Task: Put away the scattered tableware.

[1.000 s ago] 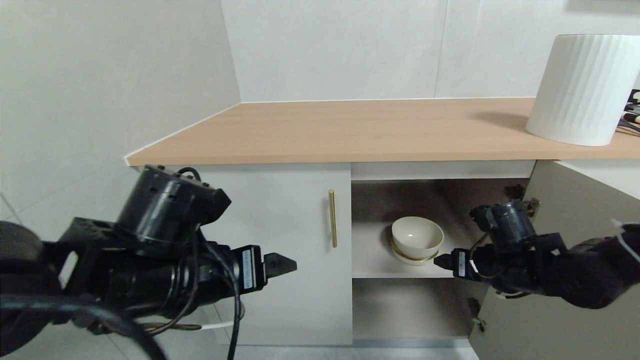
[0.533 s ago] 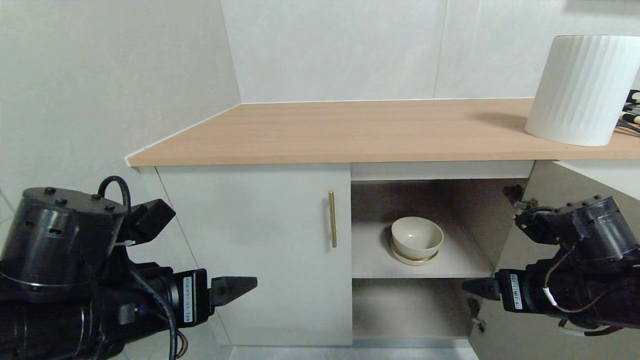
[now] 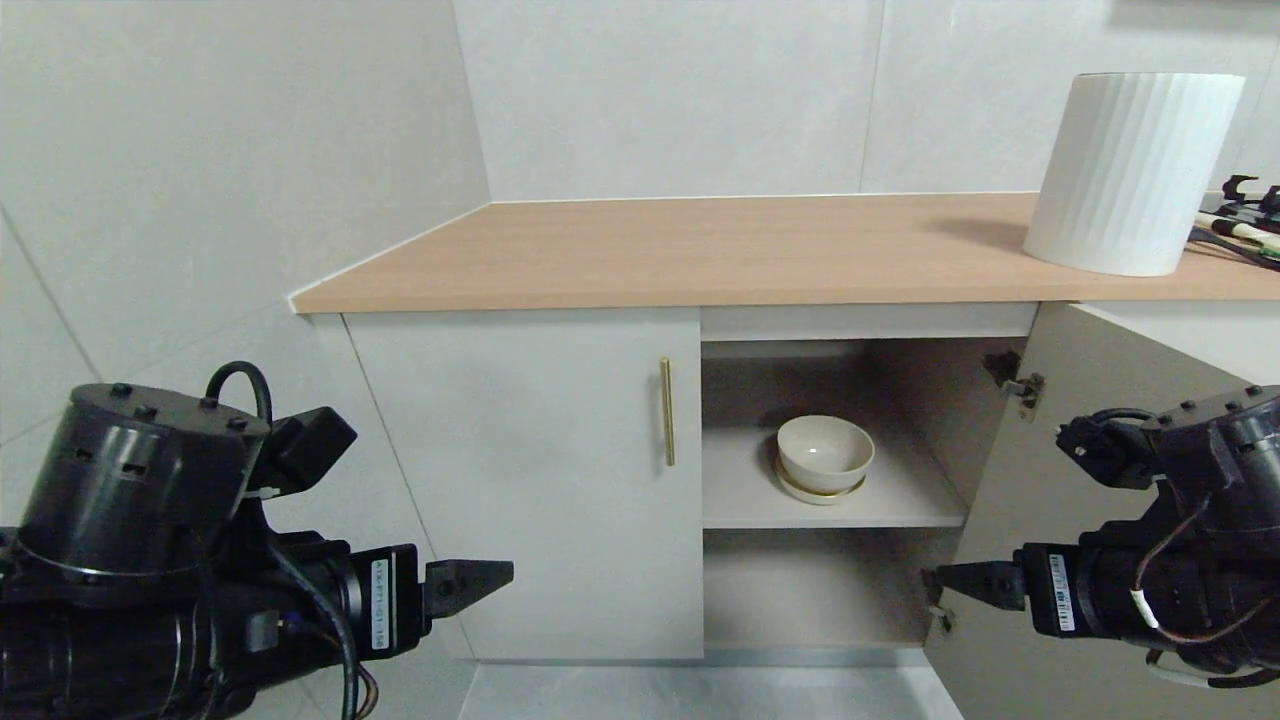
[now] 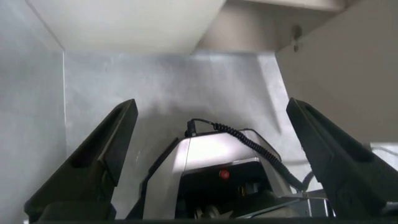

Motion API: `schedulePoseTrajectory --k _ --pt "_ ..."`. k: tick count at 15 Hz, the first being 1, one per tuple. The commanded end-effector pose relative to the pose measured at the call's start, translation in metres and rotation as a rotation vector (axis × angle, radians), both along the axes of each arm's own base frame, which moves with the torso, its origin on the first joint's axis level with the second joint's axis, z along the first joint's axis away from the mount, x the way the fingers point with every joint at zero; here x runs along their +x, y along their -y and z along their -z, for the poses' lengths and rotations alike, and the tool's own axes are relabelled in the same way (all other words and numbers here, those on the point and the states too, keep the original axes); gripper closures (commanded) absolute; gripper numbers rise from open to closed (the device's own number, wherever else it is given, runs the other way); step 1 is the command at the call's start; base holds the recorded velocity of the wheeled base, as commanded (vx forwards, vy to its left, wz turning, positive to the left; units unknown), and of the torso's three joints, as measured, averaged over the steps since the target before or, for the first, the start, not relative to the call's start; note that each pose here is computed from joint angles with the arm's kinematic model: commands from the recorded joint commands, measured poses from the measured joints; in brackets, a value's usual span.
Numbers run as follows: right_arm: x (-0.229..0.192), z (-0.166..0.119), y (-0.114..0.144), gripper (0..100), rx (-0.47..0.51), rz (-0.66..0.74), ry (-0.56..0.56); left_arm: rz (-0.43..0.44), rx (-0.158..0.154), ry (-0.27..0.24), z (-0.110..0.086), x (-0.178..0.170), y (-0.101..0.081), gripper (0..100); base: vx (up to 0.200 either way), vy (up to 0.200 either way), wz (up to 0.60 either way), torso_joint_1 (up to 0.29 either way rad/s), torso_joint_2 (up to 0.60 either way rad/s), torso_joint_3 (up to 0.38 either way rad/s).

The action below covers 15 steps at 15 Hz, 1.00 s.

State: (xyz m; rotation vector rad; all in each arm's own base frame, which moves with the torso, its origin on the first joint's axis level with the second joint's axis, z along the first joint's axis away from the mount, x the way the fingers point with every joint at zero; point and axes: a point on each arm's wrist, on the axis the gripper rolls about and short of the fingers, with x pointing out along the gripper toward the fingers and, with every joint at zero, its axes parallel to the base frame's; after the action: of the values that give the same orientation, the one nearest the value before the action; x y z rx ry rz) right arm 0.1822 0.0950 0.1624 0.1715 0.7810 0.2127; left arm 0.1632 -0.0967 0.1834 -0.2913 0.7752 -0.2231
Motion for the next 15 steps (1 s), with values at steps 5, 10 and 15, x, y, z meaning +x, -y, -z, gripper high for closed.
schedulePoseTrajectory --k 5,10,15 --pt "-0.0034 0.0022 -0.0007 0 -0.029 -0.025 -0.019 0.002 0.001 -0.003 0.0007 0.0005 0.0007 0 -0.2 0.0 0.0 0.002 0.0 0.003" --pt "-0.0034 0.0022 -0.0007 0 -0.03 -0.026 -0.018 0.002 0.003 -0.005 0.0012 0.0009 0.001 0 -0.2 0.0 0.0 0.0 0.0 0.004" --pt "-0.0037 0.0027 -0.0005 0 -0.032 -0.026 -0.021 0.004 0.008 -0.008 0.0026 0.0001 0.0005 0 -0.08 0.0 0.0 0.0 0.0 -0.001"
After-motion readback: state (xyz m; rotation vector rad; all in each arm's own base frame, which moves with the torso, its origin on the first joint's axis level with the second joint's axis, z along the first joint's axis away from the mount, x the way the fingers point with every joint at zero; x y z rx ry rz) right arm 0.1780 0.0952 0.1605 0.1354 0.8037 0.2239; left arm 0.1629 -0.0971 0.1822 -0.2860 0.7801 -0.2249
